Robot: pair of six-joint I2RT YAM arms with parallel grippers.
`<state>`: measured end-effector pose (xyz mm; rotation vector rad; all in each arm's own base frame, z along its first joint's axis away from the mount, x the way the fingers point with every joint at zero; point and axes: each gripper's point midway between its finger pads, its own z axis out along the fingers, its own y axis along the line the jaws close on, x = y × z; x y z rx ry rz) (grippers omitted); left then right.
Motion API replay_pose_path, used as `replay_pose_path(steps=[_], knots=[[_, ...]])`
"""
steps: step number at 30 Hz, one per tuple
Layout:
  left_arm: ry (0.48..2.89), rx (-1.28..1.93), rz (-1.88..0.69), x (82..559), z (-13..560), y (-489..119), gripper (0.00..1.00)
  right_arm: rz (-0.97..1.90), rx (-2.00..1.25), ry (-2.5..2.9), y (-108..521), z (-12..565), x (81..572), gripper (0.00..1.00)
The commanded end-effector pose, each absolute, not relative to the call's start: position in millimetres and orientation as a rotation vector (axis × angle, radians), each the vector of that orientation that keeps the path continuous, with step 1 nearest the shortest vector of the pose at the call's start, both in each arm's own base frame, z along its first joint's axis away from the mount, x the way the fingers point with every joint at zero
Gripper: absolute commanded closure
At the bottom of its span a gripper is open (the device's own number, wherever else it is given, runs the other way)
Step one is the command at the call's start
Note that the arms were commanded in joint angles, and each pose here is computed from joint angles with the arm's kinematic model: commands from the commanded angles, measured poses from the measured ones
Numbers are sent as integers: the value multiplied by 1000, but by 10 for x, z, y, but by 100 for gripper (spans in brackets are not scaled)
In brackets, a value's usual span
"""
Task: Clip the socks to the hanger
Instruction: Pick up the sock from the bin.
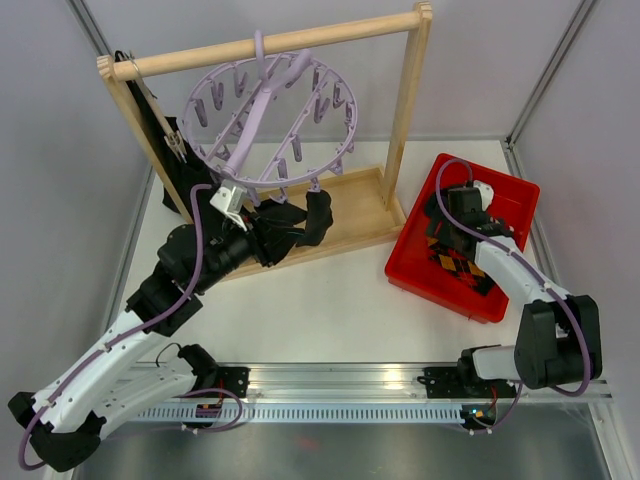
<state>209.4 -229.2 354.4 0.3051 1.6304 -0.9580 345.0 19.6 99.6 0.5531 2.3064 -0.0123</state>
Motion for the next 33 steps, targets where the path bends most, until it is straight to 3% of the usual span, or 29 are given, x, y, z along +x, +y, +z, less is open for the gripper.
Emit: replay_pose_path(steps=[1, 10, 17, 22, 33], knots=[[1617, 377, -959, 2031, 3543, -2314, 54, -8, 569, 2223, 166, 1093, 3609, 19], [1639, 404, -948, 2024, 3426, -2328, 53, -168, 670, 2222, -123, 849, 3464, 26], [1647, 404, -935, 2048, 3383, -2329, 52, -66, 788, 2203, -139, 758, 3201, 26], [1654, 403, -941, 2051, 3333, -2342, 52, -142, 915, 2195, -332, 634, 3076, 28], [1664, 397, -931, 2081, 3288, -2348, 51, -33, 1062, 2209, -394, 358, 3067, 29]])
